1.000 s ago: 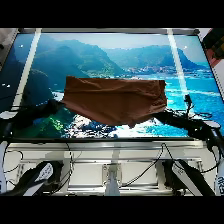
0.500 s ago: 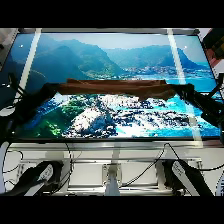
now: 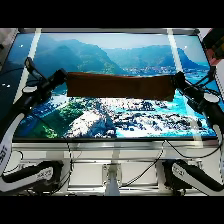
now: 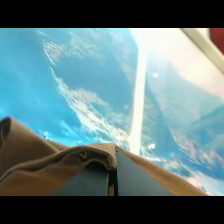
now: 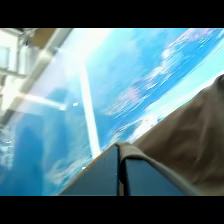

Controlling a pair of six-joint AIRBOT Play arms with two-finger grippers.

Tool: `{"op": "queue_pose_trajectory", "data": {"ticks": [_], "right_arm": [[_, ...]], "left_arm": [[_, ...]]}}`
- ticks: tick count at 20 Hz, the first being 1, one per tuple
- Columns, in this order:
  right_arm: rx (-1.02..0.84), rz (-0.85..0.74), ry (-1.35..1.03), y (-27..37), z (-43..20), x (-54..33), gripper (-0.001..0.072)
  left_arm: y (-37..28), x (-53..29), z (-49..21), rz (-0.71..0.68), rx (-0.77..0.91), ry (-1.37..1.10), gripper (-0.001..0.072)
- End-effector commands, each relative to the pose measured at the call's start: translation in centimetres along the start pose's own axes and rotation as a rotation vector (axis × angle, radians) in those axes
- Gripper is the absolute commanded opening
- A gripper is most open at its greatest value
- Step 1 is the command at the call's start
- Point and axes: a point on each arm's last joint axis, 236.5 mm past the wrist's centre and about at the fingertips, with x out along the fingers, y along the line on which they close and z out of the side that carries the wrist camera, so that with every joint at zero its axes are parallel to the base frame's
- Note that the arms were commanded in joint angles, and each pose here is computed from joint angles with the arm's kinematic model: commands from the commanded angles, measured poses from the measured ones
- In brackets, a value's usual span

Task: Fold the clothes and pants, and hang the long-sleeved shirts on hangers.

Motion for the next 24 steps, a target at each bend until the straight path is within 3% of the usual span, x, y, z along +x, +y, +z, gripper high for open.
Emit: {"op": "queue_pose_trajectory", "data": {"ticks": [1,18,19,20,21,22,24], "right_arm": [[0.007,-0.063,0.002,-2.0,0.5,4.4,0.0016],[0.009,-0.145,0.003,-4.8,-0.5,8.9,0.0019],[-0.002,-0.140,0.011,-4.4,-0.9,9.0,0.0095],[-0.007,-0.134,0.019,-4.1,-1.3,9.1,0.0393],[-0.015,-0.129,0.026,-3.8,-1.6,9.2,0.0650],[-0.027,-0.120,0.045,-3.5,-2.1,9.2,0.0691],[-0.048,-0.095,0.091,-3.1,-2.9,9.0,0.0692]], "left_arm": [[1.9,3.1,-1.1,0.046,-0.007,0.031,0.0017],[5.5,5.2,-3.1,0.126,-0.089,0.050,0.0031],[5.5,5.2,-3.1,0.126,-0.089,0.050,0.0103],[5.2,5.2,-3.3,0.116,-0.090,0.059,0.0374],[4.8,5.2,-3.7,0.097,-0.091,0.076,0.0701],[4.1,5.2,-4.2,0.068,-0.092,0.101,0.0699],[3.0,4.8,-4.8,0.011,-0.077,0.150,0.0699]]}}
